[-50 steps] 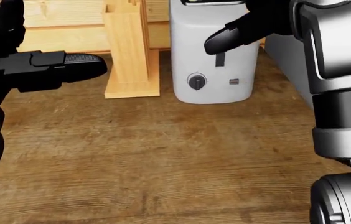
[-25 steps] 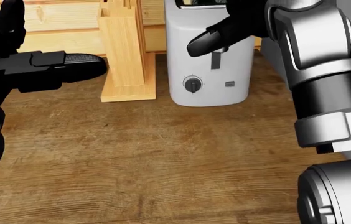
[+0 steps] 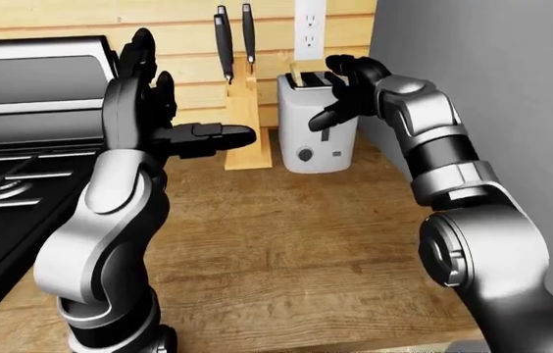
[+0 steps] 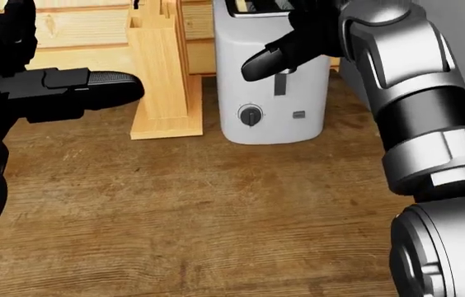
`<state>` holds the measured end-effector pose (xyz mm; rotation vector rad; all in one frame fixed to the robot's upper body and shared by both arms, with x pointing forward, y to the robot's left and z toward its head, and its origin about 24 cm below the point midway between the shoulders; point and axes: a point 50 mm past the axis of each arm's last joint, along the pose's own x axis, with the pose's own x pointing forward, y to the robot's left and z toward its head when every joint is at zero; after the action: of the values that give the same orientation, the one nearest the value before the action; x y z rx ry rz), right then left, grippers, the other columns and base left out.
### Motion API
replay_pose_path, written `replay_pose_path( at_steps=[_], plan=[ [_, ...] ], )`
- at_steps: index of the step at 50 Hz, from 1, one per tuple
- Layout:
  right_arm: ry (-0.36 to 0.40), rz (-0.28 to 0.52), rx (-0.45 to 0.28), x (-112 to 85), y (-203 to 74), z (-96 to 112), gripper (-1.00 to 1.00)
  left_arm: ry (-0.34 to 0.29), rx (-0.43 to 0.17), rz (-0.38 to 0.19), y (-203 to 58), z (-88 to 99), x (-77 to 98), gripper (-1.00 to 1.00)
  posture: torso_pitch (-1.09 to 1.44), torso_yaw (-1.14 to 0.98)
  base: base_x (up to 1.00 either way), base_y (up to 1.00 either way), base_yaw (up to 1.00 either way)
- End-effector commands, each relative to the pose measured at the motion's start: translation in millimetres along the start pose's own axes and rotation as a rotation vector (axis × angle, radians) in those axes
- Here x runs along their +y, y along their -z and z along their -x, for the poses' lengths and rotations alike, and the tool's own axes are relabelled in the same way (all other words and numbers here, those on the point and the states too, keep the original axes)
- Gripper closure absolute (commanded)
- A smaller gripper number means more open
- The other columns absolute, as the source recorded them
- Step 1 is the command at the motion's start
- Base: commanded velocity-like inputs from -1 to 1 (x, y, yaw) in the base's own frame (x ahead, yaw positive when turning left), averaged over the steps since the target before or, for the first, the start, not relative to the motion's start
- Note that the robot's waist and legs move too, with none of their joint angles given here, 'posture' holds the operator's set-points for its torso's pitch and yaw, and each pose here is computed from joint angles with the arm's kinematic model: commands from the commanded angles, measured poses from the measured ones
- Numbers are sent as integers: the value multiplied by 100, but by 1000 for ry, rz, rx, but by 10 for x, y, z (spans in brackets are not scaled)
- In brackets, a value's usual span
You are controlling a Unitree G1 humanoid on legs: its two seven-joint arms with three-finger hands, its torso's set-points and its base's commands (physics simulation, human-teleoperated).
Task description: Push down the lever of the toaster to turn it on.
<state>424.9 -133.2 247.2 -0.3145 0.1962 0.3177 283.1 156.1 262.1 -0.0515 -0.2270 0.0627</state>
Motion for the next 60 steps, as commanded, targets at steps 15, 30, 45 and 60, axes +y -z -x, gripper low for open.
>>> replay_pose_path(
  at_steps=[15, 30, 45, 60],
  plan=[
    [-17, 47, -80, 116, -268, 18, -100, 0, -67, 12, -135, 16, 2, -100, -30, 0, 0, 0, 0],
    [0, 63, -75, 146, -284, 68, -100, 2, -66, 14, -140, 30, -2, -100, -30, 0, 0, 0, 0],
    [20, 64, -60, 190, -241, 142, -100, 2, -64, 15, -142, 35, -3, -100, -30, 0, 0, 0, 0],
    [43, 49, -32, 238, -154, 263, -100, 3, -67, 17, -166, 56, -10, -100, -30, 0, 0, 0, 0]
  ],
)
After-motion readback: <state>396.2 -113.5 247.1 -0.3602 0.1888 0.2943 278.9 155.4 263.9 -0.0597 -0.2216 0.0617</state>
